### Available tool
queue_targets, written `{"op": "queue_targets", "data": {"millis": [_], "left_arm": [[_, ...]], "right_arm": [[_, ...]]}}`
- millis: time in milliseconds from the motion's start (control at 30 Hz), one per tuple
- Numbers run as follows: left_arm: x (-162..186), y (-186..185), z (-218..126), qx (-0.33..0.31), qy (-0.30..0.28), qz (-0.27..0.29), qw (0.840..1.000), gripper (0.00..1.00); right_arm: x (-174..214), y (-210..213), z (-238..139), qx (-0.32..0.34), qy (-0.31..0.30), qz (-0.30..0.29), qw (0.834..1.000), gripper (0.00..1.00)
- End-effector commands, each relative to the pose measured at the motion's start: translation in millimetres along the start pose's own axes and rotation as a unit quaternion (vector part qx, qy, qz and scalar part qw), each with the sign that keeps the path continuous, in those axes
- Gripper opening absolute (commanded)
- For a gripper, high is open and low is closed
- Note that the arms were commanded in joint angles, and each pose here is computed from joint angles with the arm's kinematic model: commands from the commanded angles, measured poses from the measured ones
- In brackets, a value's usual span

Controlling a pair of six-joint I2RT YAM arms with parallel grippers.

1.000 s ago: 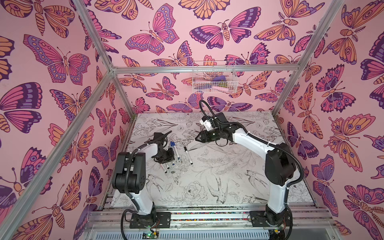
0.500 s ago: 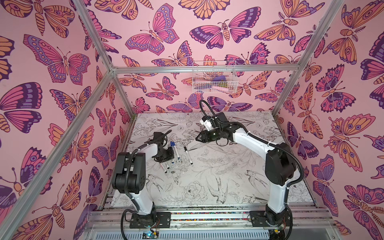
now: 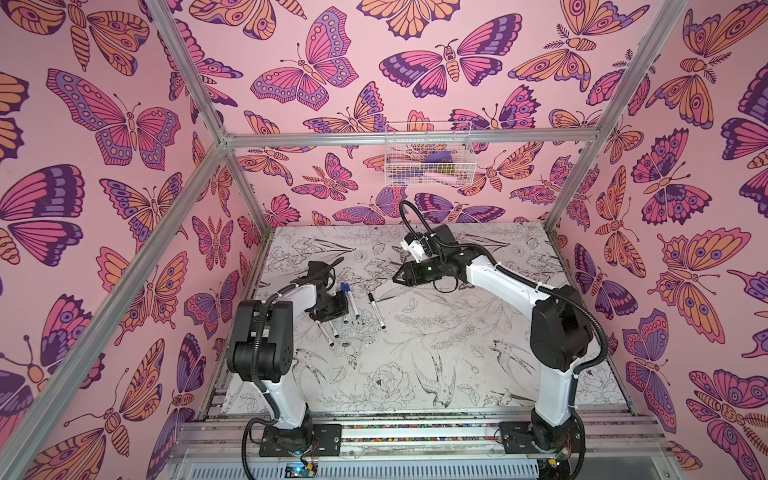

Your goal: Insert the pens into the pen caps

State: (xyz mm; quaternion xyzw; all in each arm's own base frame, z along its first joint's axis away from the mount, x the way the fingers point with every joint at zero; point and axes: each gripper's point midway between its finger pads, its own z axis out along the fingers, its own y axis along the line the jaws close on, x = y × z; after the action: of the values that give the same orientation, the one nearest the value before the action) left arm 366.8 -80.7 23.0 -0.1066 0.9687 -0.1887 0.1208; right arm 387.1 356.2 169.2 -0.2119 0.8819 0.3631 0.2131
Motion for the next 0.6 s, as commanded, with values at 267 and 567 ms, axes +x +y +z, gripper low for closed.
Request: {"op": "queue_targets", "data": {"millis": [267, 567], "left_arm": [[-8.5, 4.8, 10.3, -0.008, 0.006, -0.01, 1.0, 0.0], [-17.6, 9.2, 13.2, -0.025, -0.001, -0.016, 1.0, 0.0]], "right_arm": [[-1.5, 1.8, -14.4, 0.008, -0.006, -0.012, 1.0, 0.51], [0.5, -0.3, -18.9, 0.015, -0.009, -0.014, 1.0, 0.51]]}}
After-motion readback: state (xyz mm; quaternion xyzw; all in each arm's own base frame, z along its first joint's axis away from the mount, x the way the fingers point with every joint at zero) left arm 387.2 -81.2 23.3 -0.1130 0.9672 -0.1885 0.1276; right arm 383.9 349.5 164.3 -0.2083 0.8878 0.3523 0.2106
